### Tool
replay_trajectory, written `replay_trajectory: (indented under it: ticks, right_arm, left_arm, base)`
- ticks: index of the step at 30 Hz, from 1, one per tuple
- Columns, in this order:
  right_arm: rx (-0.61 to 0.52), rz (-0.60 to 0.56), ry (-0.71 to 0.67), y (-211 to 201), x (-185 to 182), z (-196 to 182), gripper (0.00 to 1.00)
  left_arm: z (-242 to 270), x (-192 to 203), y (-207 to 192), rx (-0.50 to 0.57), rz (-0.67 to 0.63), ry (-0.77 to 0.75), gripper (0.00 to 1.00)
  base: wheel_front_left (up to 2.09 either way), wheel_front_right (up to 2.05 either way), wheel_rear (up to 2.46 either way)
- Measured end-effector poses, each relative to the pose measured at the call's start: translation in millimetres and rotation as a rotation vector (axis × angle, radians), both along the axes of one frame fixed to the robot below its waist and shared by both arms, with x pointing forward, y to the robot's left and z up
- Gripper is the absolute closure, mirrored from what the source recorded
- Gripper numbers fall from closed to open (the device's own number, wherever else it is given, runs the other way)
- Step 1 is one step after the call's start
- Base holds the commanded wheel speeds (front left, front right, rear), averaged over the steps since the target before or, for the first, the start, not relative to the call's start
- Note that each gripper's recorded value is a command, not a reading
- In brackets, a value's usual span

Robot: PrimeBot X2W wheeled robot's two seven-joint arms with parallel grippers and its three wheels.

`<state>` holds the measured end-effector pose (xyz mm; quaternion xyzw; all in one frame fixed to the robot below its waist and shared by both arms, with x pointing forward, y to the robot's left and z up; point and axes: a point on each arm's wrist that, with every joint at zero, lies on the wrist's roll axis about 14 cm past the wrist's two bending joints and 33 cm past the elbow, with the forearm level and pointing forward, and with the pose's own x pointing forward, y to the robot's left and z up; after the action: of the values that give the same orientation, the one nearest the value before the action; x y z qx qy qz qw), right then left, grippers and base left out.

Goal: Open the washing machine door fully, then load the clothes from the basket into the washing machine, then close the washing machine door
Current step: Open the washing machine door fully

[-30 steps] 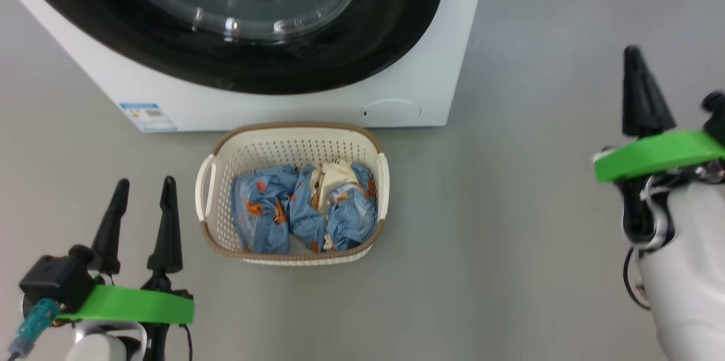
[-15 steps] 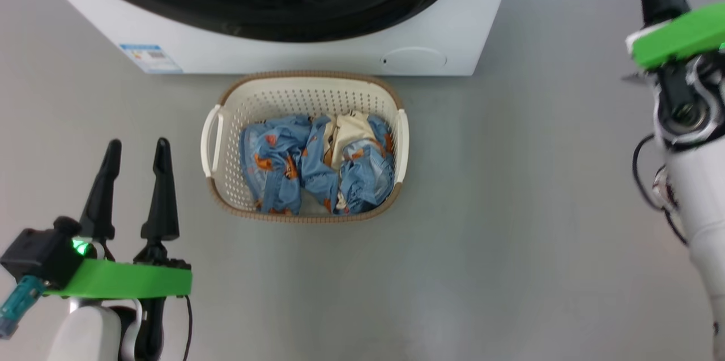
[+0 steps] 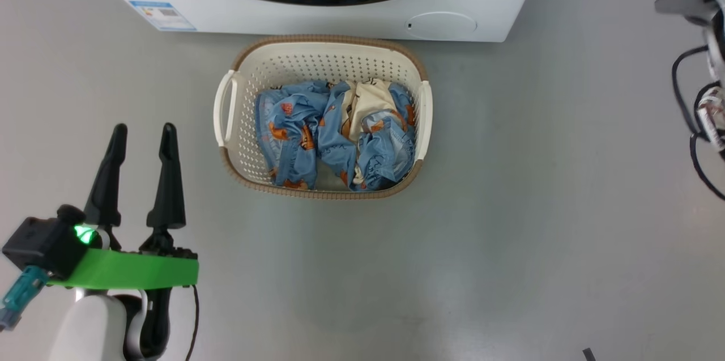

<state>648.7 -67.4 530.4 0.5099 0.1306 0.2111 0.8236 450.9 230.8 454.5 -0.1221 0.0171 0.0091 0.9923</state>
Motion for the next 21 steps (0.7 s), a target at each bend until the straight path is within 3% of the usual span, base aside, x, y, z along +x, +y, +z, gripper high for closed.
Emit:
replay_trajectory:
  ticks: [8,21]
  right_arm:
    - [0.101,0.104,0.059,16,10,4,1.0]
    - [0.097,0.224,0.061,46,23,8,1.0]
  left_arm:
    - [-4,1,4,-0.007,0.015,0.011,0.0]
    - [-19,5,5,-0.013,0.025,0.042,0.0]
  base:
    - [0.0,0.0,0.0]
    - [0.0,0.0,0.0]
